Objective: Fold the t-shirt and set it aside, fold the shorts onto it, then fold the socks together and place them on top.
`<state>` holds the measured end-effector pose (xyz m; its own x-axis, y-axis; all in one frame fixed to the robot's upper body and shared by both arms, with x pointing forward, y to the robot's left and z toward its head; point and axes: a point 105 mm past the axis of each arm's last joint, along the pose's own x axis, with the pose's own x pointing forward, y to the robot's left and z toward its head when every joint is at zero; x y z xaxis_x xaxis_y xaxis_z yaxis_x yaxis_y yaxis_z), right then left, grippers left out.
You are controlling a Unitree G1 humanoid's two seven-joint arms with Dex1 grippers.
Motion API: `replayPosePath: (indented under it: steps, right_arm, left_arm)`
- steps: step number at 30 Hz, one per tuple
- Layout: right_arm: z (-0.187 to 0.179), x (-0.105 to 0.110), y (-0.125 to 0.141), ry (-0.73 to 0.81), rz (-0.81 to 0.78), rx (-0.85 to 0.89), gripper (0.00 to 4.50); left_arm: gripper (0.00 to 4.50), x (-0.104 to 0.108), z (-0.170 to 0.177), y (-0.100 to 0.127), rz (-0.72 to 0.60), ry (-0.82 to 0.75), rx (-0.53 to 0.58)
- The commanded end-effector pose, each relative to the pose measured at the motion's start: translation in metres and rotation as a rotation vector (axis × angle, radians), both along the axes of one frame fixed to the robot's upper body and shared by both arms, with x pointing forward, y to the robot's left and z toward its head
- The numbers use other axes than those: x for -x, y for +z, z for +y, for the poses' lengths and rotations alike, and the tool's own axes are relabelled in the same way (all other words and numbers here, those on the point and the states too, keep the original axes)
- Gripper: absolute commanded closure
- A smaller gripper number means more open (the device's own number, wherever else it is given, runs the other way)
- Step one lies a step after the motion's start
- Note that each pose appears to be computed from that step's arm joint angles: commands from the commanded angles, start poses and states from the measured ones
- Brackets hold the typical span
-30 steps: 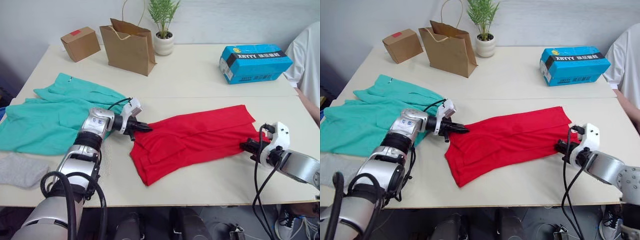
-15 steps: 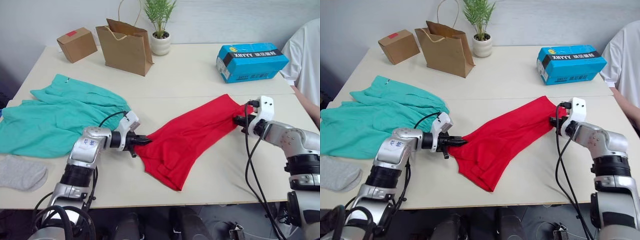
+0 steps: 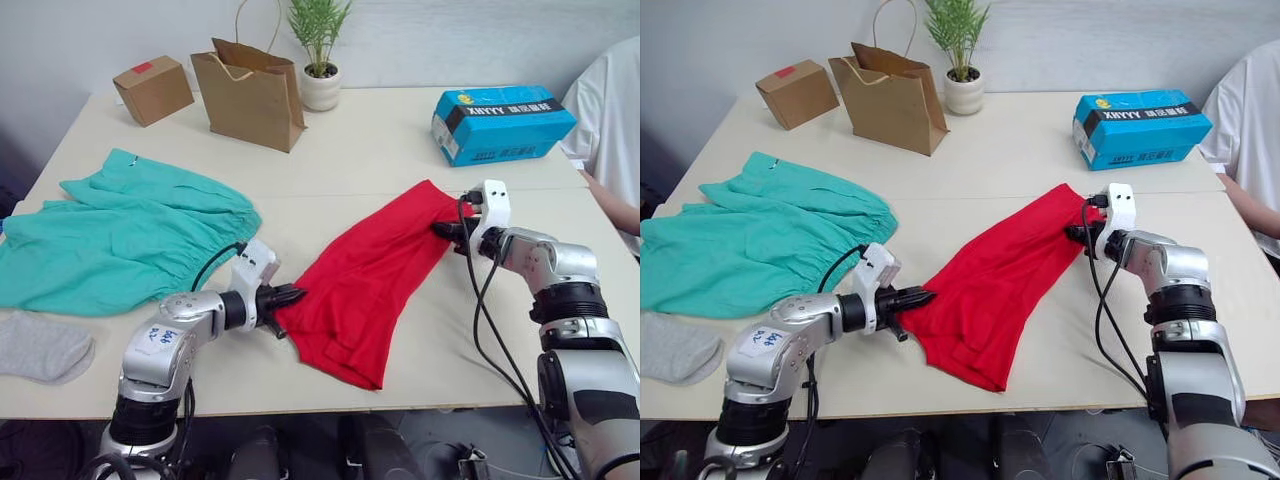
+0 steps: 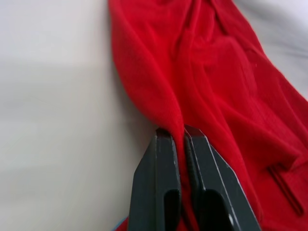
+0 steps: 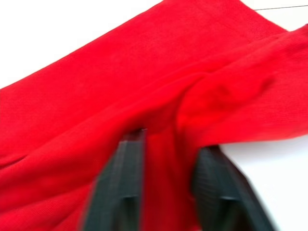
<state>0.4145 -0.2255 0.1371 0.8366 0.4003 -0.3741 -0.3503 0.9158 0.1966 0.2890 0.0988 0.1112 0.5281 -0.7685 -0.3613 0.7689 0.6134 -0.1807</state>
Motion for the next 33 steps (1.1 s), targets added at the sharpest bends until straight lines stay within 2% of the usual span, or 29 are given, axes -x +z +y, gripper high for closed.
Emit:
replayPosePath:
  steps: [1, 4, 6, 8, 11, 12, 14, 18, 22, 26, 28, 29, 33]
  right_arm:
    - [-0.006, 0.016, 0.015, 0.089, -0.047, 0.095, 1.85]
    - [-0.023, 0.04, 0.022, 0.136, -0.027, 0.141, 0.82]
    - [-0.04, 0.071, 0.024, 0.173, 0.035, 0.202, 0.1]
    - [-0.046, 0.099, 0.03, 0.206, 0.089, 0.195, 0.0]
    - [-0.039, 0.123, 0.025, 0.227, 0.171, 0.171, 0.0]
    - [-0.034, 0.13, 0.024, 0.236, 0.196, 0.146, 0.0]
    - [-0.011, 0.148, 0.02, 0.299, 0.236, 0.048, 0.0]
    - [0.025, 0.173, 0.003, 0.381, 0.298, -0.086, 0.0]
    - [0.06, 0.187, -0.019, 0.419, 0.355, -0.186, 0.0]
    - [0.082, 0.196, -0.029, 0.456, 0.38, -0.239, 0.0]
    - [0.092, 0.203, -0.034, 0.482, 0.402, -0.241, 0.0]
    - [0.095, 0.206, -0.036, 0.491, 0.412, -0.235, 0.0]
    - [0.107, 0.208, -0.041, 0.492, 0.423, -0.245, 0.0]
  left_arm:
    - [3.38, -0.002, 0.004, 0.012, -0.05, -0.019, -0.026]
    - [2.48, -0.001, 0.012, 0.024, -0.017, -0.072, 0.02]
    - [1.83, 0.009, 0.025, 0.027, 0.081, -0.144, 0.019]
    - [1.17, 0.017, 0.039, 0.03, 0.162, -0.207, -0.023]
    - [0.22, 0.004, 0.051, 0.046, 0.148, -0.19, -0.009]
    - [0.04, 0.001, 0.052, 0.052, 0.141, -0.2, 0.004]
    - [0.04, -0.019, 0.049, 0.071, 0.061, -0.192, 0.036]
    - [0.04, -0.046, 0.03, 0.083, 0.007, -0.234, 0.049]
    - [0.04, -0.08, -0.007, 0.072, -0.028, -0.283, 0.01]
    - [0.04, -0.099, -0.035, 0.06, -0.002, -0.313, 0.012]
    - [0.04, -0.115, -0.04, 0.043, 0.019, -0.236, -0.116]
    - [0.04, -0.117, -0.044, 0.041, 0.023, -0.239, -0.127]
    - [0.04, -0.124, -0.067, 0.046, 0.017, -0.243, -0.048]
